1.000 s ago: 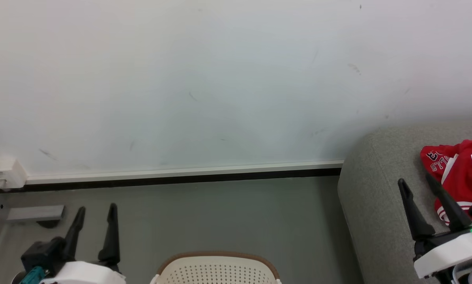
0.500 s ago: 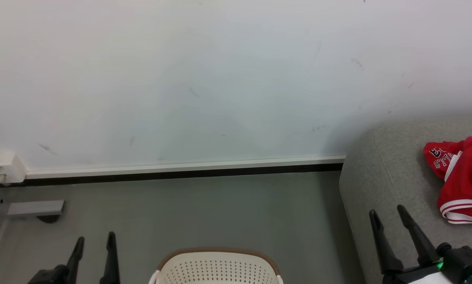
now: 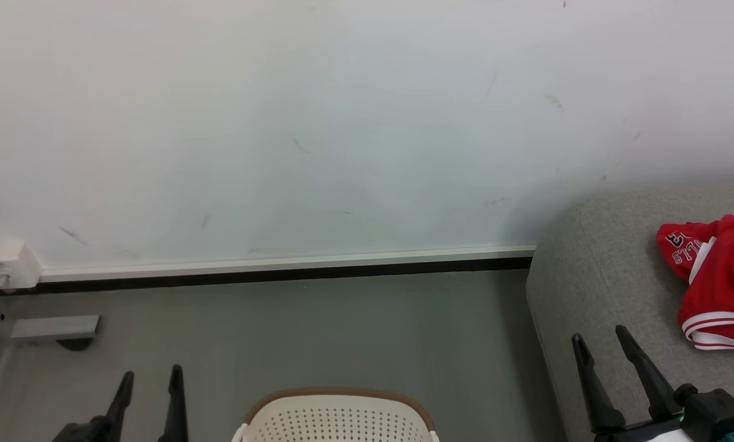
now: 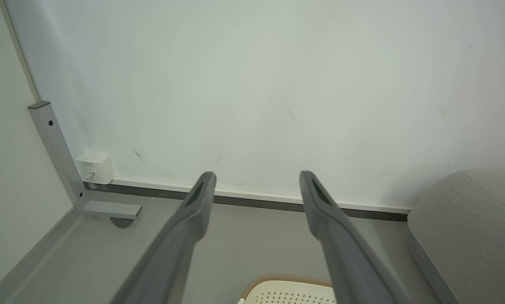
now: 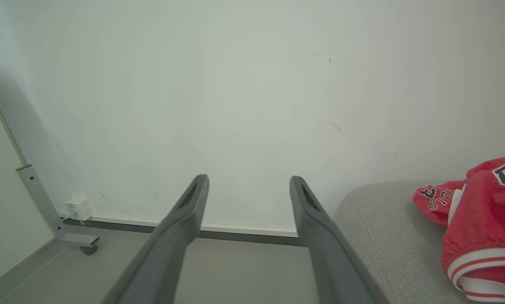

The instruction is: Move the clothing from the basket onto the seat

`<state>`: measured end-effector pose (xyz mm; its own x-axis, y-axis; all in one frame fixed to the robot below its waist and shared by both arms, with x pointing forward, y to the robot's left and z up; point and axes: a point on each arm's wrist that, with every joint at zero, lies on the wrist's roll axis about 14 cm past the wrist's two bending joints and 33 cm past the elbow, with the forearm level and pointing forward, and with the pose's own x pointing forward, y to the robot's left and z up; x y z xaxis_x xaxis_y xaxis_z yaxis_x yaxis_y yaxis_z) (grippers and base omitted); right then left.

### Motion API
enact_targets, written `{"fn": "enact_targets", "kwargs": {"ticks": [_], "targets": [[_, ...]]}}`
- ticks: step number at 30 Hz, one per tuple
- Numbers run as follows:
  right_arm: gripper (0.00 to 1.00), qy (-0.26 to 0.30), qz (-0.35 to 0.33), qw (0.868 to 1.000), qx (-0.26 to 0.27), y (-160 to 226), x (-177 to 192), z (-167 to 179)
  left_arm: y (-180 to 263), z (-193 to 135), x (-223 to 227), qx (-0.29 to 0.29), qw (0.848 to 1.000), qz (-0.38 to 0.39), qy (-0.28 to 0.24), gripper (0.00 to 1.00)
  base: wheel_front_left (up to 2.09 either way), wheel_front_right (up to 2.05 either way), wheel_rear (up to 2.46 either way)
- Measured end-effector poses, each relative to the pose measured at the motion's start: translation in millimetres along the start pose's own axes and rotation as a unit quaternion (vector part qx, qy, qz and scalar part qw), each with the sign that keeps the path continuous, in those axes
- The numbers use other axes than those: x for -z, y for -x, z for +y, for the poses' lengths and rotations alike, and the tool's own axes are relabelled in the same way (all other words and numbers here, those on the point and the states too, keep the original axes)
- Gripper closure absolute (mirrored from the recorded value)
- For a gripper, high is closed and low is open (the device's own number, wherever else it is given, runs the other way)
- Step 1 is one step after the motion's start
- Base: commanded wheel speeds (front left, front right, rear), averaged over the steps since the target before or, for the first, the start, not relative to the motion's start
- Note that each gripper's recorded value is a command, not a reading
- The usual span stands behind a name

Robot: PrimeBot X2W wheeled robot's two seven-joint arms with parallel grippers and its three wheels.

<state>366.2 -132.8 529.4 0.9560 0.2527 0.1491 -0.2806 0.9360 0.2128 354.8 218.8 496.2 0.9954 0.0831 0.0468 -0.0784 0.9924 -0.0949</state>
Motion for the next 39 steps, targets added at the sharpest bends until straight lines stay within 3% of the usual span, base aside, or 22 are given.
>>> {"fn": "enact_targets", "kwargs": {"ticks": [25, 26, 33, 39], "targets": [[0.0, -0.006, 0.001, 1.0, 0.007, 1.2, 2.2, -0.6, -3.2, -3.5, 8.4, 0.008, 1.0, 0.012, 0.004, 0.0, 0.0, 0.0, 0.0], [1.0, -0.006, 0.001, 1.0, 0.007, 1.4, 2.1, -0.5, -3.0, -3.9, 9.3, 0.008, 1.0, 0.013, 0.005, 1.0, 0.0, 0.0, 0.0], [1.0, -0.029, 0.041, 0.998, 0.024, 14.1, 27.2, -4.1, 8.6, -5.1, 35.7, 0.001, 0.998, 0.058, 0.025, 1.0, 0.0, 0.0, 0.0], [1.0, -0.077, 0.043, 0.995, 0.046, 13.8, 27.3, -12.5, 7.7, -1.1, 37.8, -0.016, 0.994, 0.068, 0.083, 1.0, 0.0, 0.0, 0.0]]}}
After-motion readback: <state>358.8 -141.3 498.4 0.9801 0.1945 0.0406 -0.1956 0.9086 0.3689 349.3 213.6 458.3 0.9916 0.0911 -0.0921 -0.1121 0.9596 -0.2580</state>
